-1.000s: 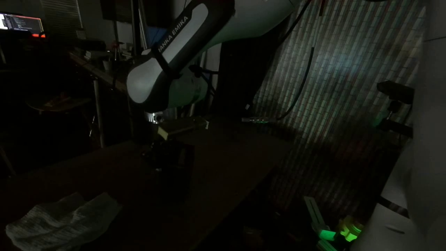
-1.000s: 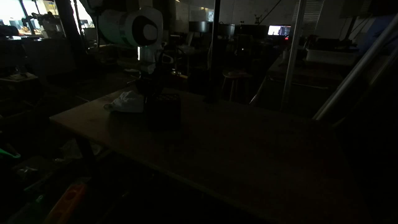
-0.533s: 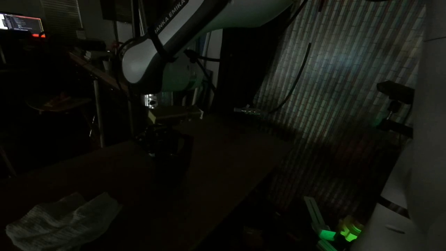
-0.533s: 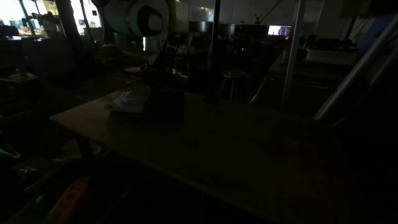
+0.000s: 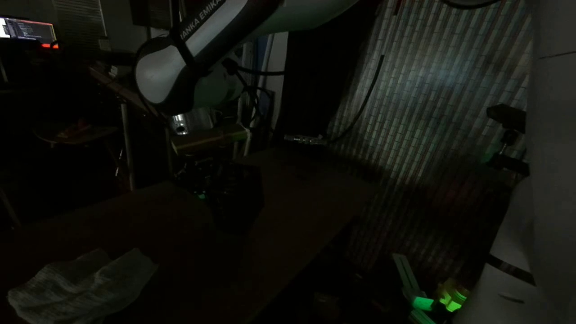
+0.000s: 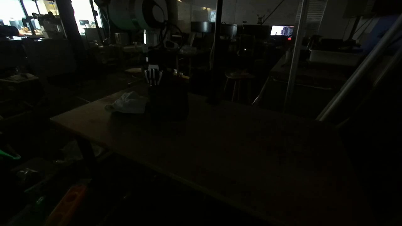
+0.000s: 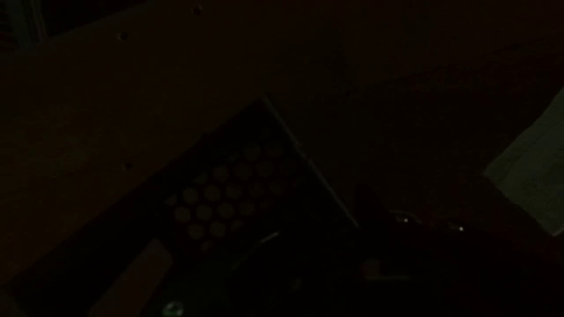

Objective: Put the towel in the box then remove the towel and fold it.

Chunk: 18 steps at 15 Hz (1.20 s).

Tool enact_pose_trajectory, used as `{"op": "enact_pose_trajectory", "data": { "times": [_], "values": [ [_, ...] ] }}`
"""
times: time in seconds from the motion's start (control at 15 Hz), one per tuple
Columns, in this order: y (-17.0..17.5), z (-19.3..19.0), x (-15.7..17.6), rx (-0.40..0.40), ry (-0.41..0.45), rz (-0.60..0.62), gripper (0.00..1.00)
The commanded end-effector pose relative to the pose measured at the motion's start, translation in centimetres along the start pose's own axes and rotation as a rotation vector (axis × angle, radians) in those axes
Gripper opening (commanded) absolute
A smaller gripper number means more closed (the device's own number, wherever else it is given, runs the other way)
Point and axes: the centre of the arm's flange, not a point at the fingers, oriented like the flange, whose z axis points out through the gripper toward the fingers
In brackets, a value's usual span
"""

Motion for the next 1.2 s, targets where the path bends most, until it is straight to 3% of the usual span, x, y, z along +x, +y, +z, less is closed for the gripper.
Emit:
{"op": "enact_pose_trajectory", "data": {
  "times": [0.0,0.27,0.67,1.13],
  "values": [
    [-2.0,-1.6,1.7,0.014,0.004,0.025,0.05],
    [-2.4,-2.1,1.9,0.045,0.043,0.046,0.05],
    [0.1,-2.1,2.4,0.024,0.062,0.195,0.05],
    [2.7,-1.2,4.5,0.111,0.082,0.336,0.05]
  ]
}}
